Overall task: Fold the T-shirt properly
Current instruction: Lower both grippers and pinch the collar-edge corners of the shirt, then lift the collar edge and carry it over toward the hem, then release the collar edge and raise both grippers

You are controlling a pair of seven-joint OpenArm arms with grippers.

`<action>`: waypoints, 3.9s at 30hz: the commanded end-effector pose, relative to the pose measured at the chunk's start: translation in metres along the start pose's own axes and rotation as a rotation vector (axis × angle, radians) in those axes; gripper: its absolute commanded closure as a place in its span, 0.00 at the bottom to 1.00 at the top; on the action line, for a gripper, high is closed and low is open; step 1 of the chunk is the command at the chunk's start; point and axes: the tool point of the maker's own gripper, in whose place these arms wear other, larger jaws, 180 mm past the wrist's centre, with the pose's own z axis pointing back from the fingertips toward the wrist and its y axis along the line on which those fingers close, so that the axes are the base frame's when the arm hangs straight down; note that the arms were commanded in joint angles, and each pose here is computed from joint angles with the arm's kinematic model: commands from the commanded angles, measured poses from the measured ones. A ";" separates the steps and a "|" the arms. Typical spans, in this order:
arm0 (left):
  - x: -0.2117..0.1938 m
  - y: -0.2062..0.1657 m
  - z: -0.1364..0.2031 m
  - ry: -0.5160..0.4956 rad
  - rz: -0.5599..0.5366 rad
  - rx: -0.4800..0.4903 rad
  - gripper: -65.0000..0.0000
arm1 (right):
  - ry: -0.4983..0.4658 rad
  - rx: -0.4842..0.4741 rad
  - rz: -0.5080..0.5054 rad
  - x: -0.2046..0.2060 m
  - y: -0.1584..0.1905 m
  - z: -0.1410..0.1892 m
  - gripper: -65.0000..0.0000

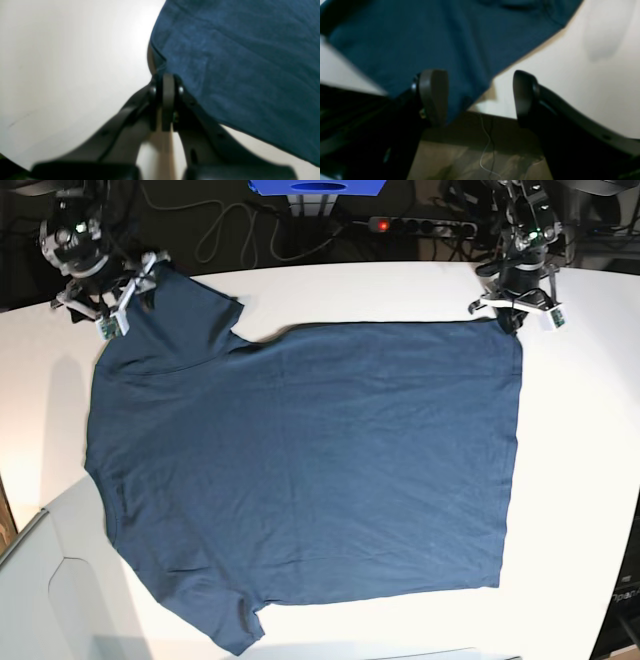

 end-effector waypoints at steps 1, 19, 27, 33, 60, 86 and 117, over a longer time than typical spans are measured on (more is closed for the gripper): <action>0.011 -0.001 0.002 -0.038 -0.007 -0.006 1.00 | -0.014 0.000 0.016 0.004 -0.004 0.000 0.41; 0.012 0.002 0.002 -0.040 -0.010 0.003 1.00 | 0.033 0.012 -0.035 -0.007 -0.012 -0.028 0.88; 0.013 0.002 0.003 -0.042 -0.010 0.002 1.00 | 0.029 0.003 -0.011 -0.005 -0.017 -0.023 1.00; 0.016 0.000 0.009 -0.052 -0.024 -0.003 1.00 | -0.056 -0.029 0.049 0.024 -0.020 -0.001 1.00; 0.133 -0.061 0.019 -0.364 -0.048 -0.129 1.00 | -0.353 -0.109 0.143 0.171 -0.054 0.006 1.00; 0.211 -0.071 -0.047 -0.454 0.035 -0.152 1.00 | -0.391 -0.028 0.113 0.290 -0.094 -0.056 1.00; 0.232 -0.096 -0.062 -0.411 0.057 -0.201 0.66 | -0.388 -0.038 0.101 0.286 -0.108 -0.060 0.38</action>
